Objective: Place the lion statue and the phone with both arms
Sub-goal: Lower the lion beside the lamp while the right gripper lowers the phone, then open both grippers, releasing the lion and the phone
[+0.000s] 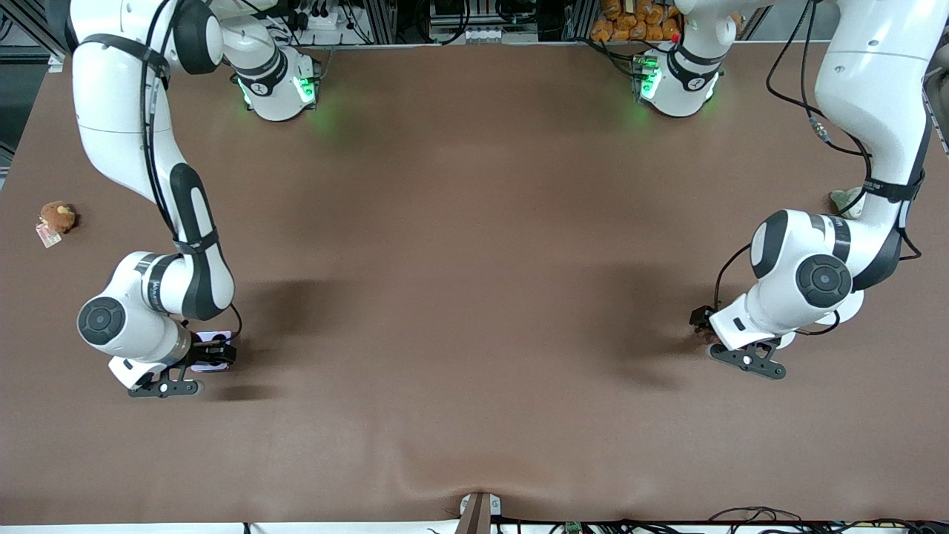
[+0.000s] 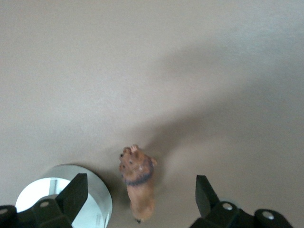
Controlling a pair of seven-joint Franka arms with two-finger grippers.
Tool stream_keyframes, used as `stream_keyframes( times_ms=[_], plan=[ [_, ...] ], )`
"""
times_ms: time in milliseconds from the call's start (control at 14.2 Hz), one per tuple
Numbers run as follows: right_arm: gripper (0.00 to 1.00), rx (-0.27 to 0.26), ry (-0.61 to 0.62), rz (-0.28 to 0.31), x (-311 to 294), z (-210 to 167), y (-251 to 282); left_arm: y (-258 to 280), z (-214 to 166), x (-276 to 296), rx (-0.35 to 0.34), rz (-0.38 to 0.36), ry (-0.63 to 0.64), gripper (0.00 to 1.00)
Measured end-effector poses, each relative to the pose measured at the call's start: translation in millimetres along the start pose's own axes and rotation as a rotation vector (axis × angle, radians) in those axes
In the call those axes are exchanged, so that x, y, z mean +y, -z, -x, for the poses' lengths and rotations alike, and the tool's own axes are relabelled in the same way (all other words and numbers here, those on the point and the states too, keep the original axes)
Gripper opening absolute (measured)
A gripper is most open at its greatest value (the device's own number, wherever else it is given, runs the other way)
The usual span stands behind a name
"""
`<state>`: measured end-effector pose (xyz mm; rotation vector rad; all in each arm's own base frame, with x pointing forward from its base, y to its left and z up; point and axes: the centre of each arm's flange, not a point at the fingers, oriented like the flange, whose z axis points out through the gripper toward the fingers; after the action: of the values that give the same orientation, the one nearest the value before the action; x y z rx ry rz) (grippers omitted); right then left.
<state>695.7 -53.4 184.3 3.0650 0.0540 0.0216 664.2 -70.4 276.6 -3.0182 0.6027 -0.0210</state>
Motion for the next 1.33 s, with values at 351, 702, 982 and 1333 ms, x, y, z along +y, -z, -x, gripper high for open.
stream_keyframes(
  times_ms=[351, 702, 982, 1333],
  plan=[
    [0.83, -0.069, -0.041, -0.015, 26.4, 14.1, -14.4, 44.3, -6.7, 30.4, -0.048, 0.001, -0.015, 1.0],
    [0.83, -0.098, -0.041, -0.023, 25.6, 16.1, -14.8, 84.7, -7.5, 55.0, -0.106, -0.002, 0.031, 1.0],
    [0.83, -0.127, -0.041, -0.032, 24.3, 18.3, -14.8, 139.9, 2.3, 64.5, -0.14, -0.008, 0.068, 1.0],
    [1.0, -0.15, -0.037, -0.039, 22.0, 21.9, -18.6, 205.8, 26.3, 61.0, -0.198, 0.021, 0.114, 1.0]
  ],
)
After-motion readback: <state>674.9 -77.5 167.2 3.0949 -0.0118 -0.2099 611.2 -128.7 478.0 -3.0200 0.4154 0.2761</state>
